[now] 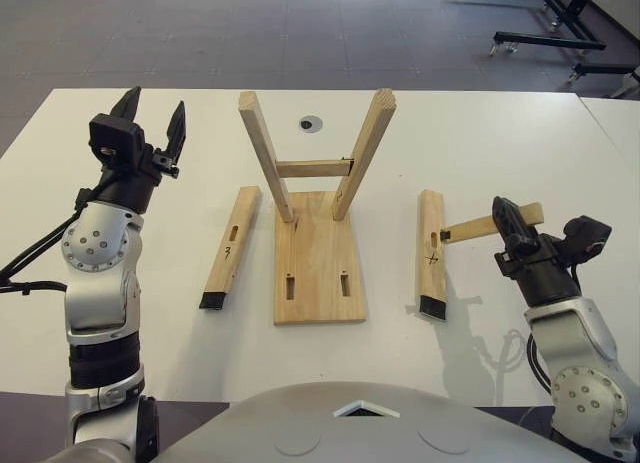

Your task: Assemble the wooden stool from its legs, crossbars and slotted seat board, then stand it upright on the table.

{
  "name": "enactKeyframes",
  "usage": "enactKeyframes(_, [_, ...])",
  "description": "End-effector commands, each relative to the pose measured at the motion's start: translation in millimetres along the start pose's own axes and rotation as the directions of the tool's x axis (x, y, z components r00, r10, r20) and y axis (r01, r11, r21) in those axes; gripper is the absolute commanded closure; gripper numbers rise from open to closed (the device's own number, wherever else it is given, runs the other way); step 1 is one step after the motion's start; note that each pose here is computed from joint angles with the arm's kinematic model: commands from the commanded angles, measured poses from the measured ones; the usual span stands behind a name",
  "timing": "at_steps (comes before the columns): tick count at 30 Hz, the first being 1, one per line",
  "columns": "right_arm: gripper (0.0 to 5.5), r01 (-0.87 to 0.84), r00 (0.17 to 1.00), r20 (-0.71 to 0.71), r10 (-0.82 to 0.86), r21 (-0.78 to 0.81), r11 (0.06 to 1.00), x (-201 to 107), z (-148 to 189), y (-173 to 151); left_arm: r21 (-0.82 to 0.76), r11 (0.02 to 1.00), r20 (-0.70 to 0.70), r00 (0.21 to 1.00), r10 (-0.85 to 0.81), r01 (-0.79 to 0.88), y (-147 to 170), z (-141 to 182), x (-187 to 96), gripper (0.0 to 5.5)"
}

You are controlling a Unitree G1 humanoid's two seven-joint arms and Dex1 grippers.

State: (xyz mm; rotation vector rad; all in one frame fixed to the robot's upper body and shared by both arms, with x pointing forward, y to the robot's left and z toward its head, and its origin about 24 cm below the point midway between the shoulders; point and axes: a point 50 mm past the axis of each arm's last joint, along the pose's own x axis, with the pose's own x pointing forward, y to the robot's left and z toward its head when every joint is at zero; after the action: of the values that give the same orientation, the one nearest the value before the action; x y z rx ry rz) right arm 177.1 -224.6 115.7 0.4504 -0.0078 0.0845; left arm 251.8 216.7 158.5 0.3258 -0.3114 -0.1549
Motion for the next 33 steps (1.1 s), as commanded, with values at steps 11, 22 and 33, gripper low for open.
enactKeyframes(11, [5.11, -0.052, 0.964, 0.243, 0.11, -0.233, 0.971, 151, 8, 37, -0.044, 0.997, 0.047, 0.996, 0.069, -0.067, -5, -5, 9, 2.73])
enactKeyframes(22, [5.11, 0.049, 0.967, 0.253, -0.043, -0.02, 0.999, 108, -6, 30, -0.032, 0.999, 0.063, 0.998, 0.004, -0.002, 1, 0, 21, 2.73])
enactKeyframes(33, [5.11, -0.039, 0.997, 0.065, 0.044, -0.085, 0.996, 66, 26, 4, 0.003, 0.989, 0.028, 0.989, 0.147, -0.147, 10, -1, -12, 2.73])
